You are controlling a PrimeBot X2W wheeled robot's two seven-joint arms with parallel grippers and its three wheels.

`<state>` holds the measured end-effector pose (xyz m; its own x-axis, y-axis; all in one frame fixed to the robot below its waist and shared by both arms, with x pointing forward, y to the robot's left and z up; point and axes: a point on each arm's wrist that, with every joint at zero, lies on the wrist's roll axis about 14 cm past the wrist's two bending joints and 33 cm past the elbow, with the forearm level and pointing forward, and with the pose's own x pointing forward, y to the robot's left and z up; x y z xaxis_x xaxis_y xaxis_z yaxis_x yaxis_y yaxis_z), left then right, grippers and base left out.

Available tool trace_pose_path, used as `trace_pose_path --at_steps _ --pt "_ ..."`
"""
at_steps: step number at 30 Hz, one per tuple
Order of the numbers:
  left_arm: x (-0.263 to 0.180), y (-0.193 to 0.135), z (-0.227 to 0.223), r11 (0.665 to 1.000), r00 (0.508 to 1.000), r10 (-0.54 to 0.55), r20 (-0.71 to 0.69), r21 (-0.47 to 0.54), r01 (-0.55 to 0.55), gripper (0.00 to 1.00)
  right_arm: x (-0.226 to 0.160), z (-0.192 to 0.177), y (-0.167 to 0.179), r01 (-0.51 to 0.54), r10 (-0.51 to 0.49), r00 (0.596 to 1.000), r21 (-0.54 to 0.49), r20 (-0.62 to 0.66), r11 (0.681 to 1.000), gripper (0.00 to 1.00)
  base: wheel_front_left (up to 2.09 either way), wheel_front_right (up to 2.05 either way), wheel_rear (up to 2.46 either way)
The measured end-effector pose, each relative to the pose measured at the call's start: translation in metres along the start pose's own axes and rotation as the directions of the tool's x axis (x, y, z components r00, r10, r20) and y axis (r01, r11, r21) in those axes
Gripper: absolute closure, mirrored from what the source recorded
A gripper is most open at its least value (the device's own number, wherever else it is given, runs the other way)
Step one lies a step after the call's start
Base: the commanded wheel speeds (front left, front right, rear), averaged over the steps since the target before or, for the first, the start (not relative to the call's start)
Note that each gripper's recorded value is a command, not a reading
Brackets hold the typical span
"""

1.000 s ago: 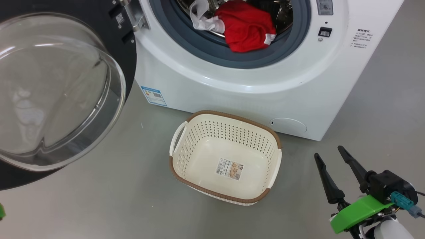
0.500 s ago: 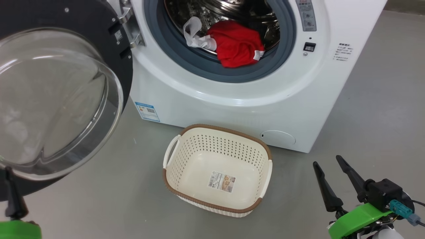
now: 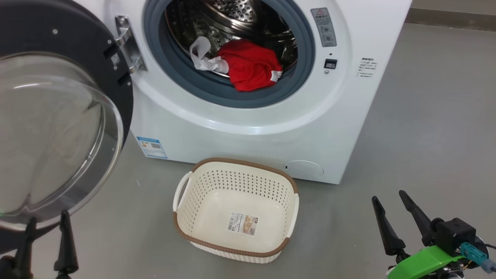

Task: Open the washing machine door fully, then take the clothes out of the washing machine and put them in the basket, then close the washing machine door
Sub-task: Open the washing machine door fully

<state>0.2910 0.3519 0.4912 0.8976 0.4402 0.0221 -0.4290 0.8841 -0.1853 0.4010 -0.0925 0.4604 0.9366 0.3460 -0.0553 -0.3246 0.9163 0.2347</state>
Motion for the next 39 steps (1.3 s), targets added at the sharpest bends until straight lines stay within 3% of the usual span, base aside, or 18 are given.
trace_pose_path --at_steps 9,21,39 --pt "0.001 -0.056 -0.015 0.985 0.984 -0.171 -0.041 -0.031 0.17 0.0 -0.021 0.006 -0.025 0.087 -0.087 0.996 0.003 0.021 0.996 0.0 0.0 0.0 0.0" --pt "0.006 -0.111 -0.027 0.947 0.946 -0.318 -0.067 -0.067 0.314 0.0 -0.047 0.015 -0.055 0.197 -0.198 0.979 0.013 0.053 0.98 0.0 0.0 0.0 0.0" --pt "0.0 -0.157 -0.041 0.897 0.893 -0.44 -0.1 -0.093 0.432 0.0 -0.078 0.025 -0.085 0.315 -0.316 0.944 0.03 0.092 0.949 0.0 0.0 0.0 0.0"
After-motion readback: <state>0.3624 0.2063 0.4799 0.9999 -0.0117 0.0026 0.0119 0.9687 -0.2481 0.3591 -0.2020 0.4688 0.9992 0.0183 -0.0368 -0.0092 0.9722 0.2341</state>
